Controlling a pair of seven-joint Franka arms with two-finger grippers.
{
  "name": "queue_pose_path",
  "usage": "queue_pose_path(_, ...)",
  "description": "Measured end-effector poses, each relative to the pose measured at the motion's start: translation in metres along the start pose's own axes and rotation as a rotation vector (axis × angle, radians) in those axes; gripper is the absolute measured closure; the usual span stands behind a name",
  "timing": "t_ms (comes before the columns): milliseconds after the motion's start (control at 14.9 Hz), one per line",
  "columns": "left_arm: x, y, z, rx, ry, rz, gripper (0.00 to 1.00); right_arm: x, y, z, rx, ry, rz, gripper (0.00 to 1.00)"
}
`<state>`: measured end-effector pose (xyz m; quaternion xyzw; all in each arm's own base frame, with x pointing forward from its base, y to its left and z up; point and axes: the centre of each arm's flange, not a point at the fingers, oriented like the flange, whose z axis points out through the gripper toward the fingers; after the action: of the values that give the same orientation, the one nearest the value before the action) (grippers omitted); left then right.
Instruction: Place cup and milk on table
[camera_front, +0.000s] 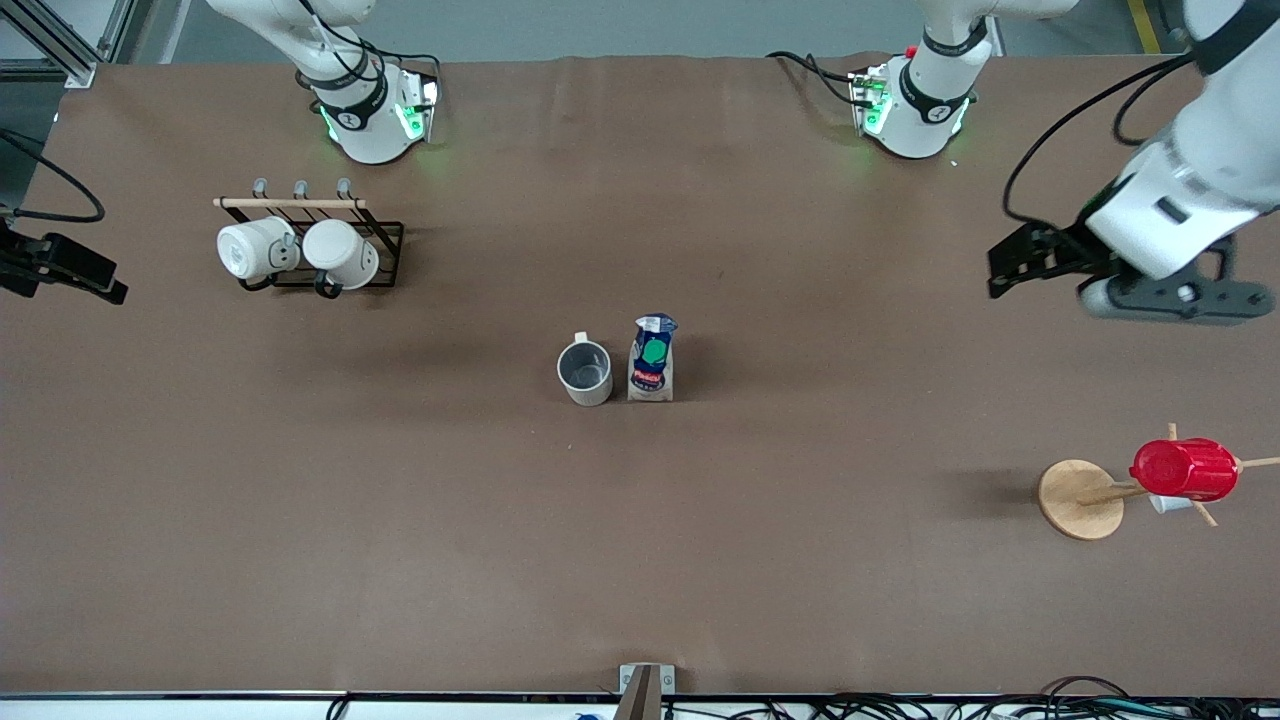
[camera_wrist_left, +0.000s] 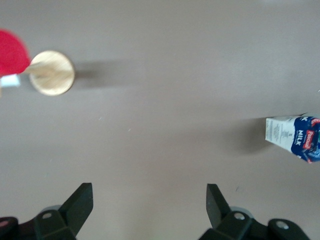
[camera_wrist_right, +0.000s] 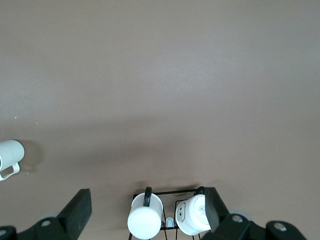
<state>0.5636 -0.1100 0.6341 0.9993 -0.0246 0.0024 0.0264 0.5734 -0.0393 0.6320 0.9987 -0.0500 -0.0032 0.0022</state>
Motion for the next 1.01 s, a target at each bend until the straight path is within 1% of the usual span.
queue_pose_path(201,-0.020,-0.029,-0.022,0.003,0.009,-0.019,0.00,0.000,0.000,0.000,0.000,-0.001,0.001,0.00)
queue_pose_path(402,-0.031,-0.058,-0.026,0.002,0.010,-0.036,0.00,0.000,0.000,0.001,0.000,-0.001,0.001,0.00)
queue_pose_path(671,-0.026,-0.061,-0.019,0.012,0.008,-0.045,0.00,0.000,0.000,0.002,0.000,-0.003,0.001,0.00)
queue_pose_path(872,-0.021,-0.062,-0.019,0.033,0.030,-0.042,0.00,0.000,0.001,0.002,0.000,-0.004,0.002,0.00)
queue_pose_path(1006,-0.019,-0.062,-0.021,0.037,0.051,-0.041,0.01,0.002,0.002,0.003,0.000,0.006,0.004,0.00)
